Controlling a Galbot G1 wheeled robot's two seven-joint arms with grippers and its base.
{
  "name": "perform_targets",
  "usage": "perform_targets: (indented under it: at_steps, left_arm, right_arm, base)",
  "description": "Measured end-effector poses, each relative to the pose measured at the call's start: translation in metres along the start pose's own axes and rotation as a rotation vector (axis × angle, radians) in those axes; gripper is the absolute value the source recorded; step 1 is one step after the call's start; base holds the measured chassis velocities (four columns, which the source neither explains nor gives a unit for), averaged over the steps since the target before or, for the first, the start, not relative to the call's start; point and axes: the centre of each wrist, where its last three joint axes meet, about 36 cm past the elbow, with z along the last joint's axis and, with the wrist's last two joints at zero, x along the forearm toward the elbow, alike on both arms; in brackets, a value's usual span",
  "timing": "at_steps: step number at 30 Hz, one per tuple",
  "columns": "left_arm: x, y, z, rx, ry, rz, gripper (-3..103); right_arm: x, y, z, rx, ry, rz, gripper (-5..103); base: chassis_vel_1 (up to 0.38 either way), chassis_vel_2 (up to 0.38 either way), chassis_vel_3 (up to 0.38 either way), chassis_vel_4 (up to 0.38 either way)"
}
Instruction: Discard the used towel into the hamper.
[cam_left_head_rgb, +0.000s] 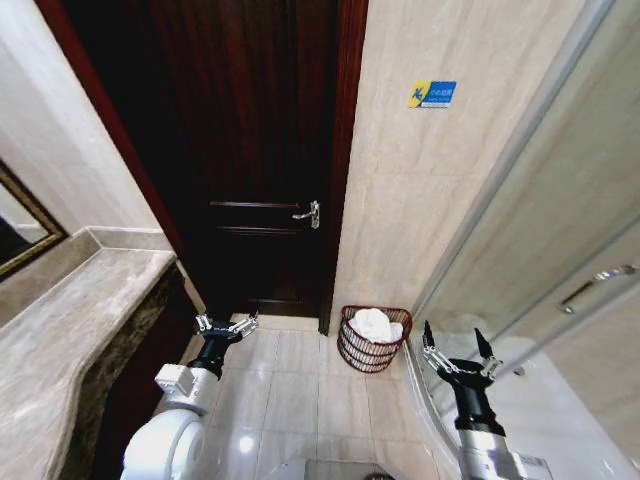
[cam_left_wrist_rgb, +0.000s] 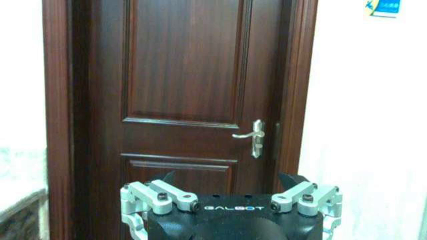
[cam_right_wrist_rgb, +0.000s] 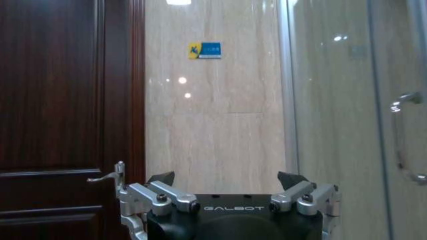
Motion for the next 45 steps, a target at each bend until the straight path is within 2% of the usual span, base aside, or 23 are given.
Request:
perform_targets:
  at_steps: [26, 45]
  left_arm:
    - [0.0001, 0.0, 0.0, 0.0, 0.0, 0.0, 100]
    - [0.0, 0.0, 0.0, 0.0, 0.0, 0.0, 100]
  right_arm:
    - [0.0, 0.0, 0.0, 0.0, 0.0, 0.0, 100]
    - [-0.0001, 0.0, 0.0, 0.0, 0.0, 0.0, 100]
  base:
    - [0.289, -0.287, -0.293, 0.288]
    - [-0.001, -0.012, -0.007, 0.017]
